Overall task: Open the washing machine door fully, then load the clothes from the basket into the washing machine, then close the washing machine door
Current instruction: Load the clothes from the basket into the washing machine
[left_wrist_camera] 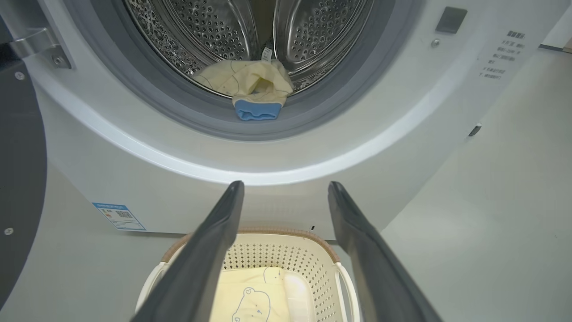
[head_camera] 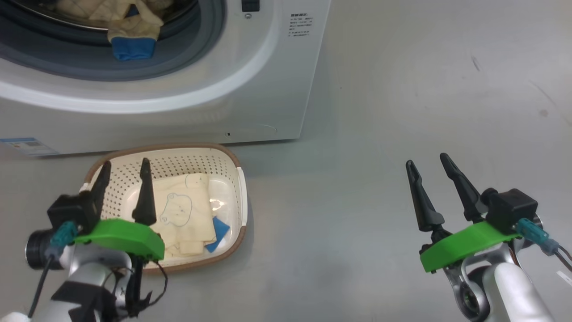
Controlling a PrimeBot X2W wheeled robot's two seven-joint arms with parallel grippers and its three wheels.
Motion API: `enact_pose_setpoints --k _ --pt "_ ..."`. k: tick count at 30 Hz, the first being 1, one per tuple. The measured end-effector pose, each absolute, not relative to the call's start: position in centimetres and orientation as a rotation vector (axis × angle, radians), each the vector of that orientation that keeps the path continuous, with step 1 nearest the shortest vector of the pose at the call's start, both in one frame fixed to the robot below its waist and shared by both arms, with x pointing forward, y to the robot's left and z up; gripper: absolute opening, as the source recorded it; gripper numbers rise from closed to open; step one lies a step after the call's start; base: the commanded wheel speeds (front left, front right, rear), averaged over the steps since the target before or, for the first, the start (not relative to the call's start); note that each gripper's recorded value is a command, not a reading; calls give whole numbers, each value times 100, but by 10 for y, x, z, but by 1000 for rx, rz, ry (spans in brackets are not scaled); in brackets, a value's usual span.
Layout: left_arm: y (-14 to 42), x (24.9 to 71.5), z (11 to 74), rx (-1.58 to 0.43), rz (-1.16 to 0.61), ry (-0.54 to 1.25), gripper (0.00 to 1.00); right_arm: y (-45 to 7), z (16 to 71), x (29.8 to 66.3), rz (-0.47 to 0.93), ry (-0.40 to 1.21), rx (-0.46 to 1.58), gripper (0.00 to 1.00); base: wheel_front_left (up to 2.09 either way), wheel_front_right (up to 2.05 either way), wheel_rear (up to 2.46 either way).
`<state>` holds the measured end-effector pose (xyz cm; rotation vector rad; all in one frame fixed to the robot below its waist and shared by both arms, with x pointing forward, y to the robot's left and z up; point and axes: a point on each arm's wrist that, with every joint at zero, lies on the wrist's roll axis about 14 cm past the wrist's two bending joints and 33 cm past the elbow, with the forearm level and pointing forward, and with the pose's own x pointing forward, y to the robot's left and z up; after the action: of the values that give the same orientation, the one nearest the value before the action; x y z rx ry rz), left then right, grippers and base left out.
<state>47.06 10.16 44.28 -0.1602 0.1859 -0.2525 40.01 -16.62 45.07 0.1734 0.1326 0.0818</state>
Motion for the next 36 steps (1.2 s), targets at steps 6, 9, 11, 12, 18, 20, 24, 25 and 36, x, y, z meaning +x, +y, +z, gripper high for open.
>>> enact_pose_setpoints --k 6,9,11,12,18,20,24,25,36 --pt "104 503 428 -143 -235 236 100 -169 445 407 71 132 192 100 0 0 0" --pt "104 522 423 -124 -233 254 100 -169 439 411 68 139 198 100 0 0 0" --pt "103 536 420 -109 -235 274 100 -170 436 413 65 143 202 100 0 0 0" --pt "103 544 419 -104 -236 281 100 -171 433 414 63 148 203 100 0 0 0" --pt "99 581 414 -79 -238 317 100 -176 422 418 41 163 228 100 0 0 0" --pt "98 593 411 -75 -239 336 100 -178 417 419 32 169 236 100 0 0 0" --pt "98 617 401 -61 -239 402 100 -181 405 419 17 197 253 100 0 0 0" --pt "99 623 399 -54 -240 416 100 -181 403 420 15 201 256 100 0 0 0" --pt "84 679 386 15 -315 546 100 -194 386 431 -21 234 267 100 0 0 0"
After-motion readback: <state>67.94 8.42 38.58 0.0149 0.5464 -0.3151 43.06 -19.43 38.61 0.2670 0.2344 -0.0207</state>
